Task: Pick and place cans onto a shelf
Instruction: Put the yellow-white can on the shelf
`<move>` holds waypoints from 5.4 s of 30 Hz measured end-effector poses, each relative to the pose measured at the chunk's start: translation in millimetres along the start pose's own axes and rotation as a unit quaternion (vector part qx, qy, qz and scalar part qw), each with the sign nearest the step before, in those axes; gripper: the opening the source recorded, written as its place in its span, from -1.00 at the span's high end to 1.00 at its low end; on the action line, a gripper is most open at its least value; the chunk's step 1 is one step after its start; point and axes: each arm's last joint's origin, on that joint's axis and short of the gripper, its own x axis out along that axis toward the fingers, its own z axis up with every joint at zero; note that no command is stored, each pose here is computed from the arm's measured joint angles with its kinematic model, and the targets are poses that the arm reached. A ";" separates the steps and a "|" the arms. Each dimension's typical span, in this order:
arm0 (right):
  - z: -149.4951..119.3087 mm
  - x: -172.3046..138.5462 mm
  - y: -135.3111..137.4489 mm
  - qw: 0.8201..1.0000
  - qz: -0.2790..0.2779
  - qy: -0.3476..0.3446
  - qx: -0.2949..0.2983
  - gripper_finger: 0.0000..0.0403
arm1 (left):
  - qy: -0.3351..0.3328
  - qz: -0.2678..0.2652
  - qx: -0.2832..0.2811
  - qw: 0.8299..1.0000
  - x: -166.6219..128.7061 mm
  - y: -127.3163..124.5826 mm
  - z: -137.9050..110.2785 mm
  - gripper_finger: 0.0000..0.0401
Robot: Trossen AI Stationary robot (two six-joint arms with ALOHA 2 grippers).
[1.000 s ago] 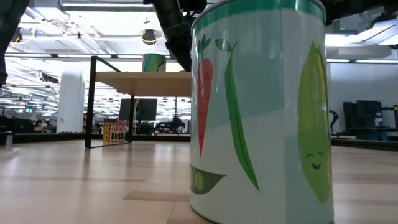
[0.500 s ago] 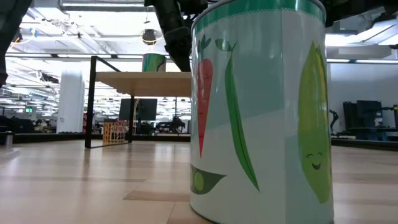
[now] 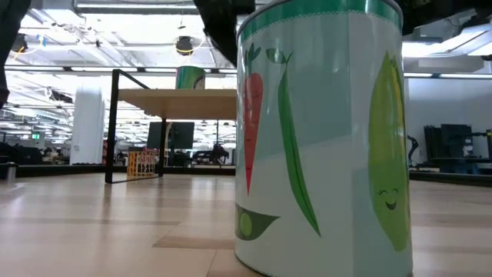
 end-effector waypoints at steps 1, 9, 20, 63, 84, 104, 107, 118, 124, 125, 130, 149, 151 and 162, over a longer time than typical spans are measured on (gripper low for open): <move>0.4 -0.2 1.6 1.000 0.005 -0.001 -0.003 0.95 | -0.009 0.001 0.003 1.000 -8.7 -2.8 -0.4 0.30; 6.6 -3.0 15.8 0.999 0.026 -0.021 -0.035 0.97 | -0.083 0.018 -0.018 0.996 -79.2 -19.7 -48.6 0.56; 11.3 -4.1 18.0 0.998 0.013 -0.039 -0.037 0.95 | -0.049 0.161 -0.115 0.979 -96.7 -32.6 -188.3 0.98; 7.2 -3.5 24.4 0.999 0.031 -0.043 -0.010 0.94 | 0.087 0.103 -0.010 0.991 43.8 38.5 -273.2 0.27; 7.6 -3.5 24.3 0.998 0.031 -0.044 -0.010 0.94 | 0.139 0.118 -0.012 0.983 81.7 55.6 -277.0 0.35; 5.3 -3.1 23.9 0.999 0.031 -0.032 -0.010 0.94 | 0.068 0.232 -0.027 0.970 -36.9 60.2 -235.7 0.99; 5.2 -3.0 23.4 0.999 0.030 -0.032 -0.009 0.94 | 0.047 0.267 -0.036 0.962 -75.6 52.7 -230.4 0.99; 6.8 -3.1 23.0 0.999 0.028 -0.040 -0.009 0.94 | -0.122 0.180 -0.020 0.976 -159.7 4.2 -177.3 0.99; 6.8 -3.1 23.0 0.999 0.028 -0.040 -0.009 0.94 | -0.154 0.131 0.038 0.978 -155.5 -16.9 -123.1 0.99; 6.8 -3.1 23.0 0.999 0.028 -0.040 -0.010 0.94 | -0.148 0.125 0.051 0.980 -149.9 -20.9 -113.2 0.99; 6.5 -3.1 23.1 0.999 0.028 -0.038 -0.010 0.94 | -0.118 0.069 0.123 0.983 -118.8 -45.7 -66.3 0.99; 5.6 -3.0 23.4 0.999 0.029 -0.034 -0.009 0.94 | -0.009 -0.005 0.060 0.998 16.5 -58.1 24.9 0.99; 5.6 -3.0 23.4 0.999 0.029 -0.034 -0.009 0.94 | -0.004 -0.021 0.041 0.999 24.1 -53.7 25.3 0.98; 5.2 -3.1 23.5 0.999 0.030 -0.032 -0.008 0.94 | -0.004 -0.035 0.038 0.999 42.6 -52.8 29.4 0.98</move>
